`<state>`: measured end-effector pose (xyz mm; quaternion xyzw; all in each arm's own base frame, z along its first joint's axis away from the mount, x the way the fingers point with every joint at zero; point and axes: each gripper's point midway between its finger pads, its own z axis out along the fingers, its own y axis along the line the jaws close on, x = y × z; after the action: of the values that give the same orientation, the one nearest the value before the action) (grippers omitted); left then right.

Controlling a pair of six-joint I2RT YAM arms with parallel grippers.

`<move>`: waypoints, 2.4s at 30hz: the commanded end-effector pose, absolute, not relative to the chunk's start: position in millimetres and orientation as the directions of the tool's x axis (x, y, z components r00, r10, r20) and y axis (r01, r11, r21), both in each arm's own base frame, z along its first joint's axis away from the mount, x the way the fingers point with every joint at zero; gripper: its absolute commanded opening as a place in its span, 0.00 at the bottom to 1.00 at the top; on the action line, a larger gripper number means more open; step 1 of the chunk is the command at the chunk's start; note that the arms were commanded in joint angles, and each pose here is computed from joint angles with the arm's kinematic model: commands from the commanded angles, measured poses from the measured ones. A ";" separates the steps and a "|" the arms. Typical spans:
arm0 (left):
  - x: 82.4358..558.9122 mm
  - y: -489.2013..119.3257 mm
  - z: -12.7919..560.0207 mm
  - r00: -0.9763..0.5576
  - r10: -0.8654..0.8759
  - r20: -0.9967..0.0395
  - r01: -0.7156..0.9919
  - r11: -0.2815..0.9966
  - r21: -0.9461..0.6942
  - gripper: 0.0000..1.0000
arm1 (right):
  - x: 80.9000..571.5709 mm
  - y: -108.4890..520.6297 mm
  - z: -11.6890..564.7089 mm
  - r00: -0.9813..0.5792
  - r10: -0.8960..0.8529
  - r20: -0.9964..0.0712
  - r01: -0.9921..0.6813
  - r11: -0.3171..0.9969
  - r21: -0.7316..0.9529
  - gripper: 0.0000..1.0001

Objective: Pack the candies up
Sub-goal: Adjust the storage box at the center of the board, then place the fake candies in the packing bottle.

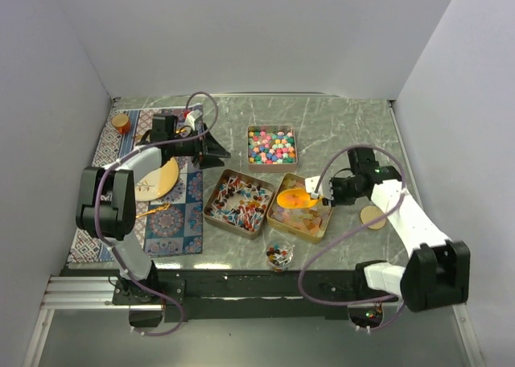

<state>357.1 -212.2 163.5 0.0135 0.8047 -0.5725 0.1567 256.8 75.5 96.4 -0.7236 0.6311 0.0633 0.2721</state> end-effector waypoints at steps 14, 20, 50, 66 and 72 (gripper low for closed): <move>369.4 -130.4 185.9 -0.777 -0.392 -0.493 0.137 0.659 -0.740 0.89 | 180.8 96.0 158.4 0.430 -0.886 -0.173 -0.852 -0.335 -0.402 0.00; 359.8 -108.8 193.6 -0.737 -0.508 -0.446 0.081 0.589 -0.804 0.87 | 173.1 91.6 159.5 0.467 -0.879 -0.095 -0.833 -0.401 -0.382 0.00; 327.9 -104.7 219.9 -0.640 -0.577 -0.508 0.142 0.561 -0.816 0.89 | 166.8 99.3 175.6 0.460 -0.850 0.256 -0.793 -0.523 -0.311 0.00; 303.9 -115.2 189.5 -0.661 -0.616 -0.428 0.056 0.529 -0.847 0.86 | 213.7 40.3 216.0 0.414 -0.792 0.449 -0.771 -0.567 -0.289 0.00; 278.2 -128.8 161.3 -0.695 -0.595 -0.403 0.028 0.538 -0.843 0.84 | 251.3 24.0 209.8 0.364 -0.772 0.522 -0.803 -0.544 -0.244 0.00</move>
<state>283.2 -126.0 162.2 -0.1739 0.8083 -0.4494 0.3382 224.7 32.1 199.5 -0.8246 0.4986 -0.2674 0.0030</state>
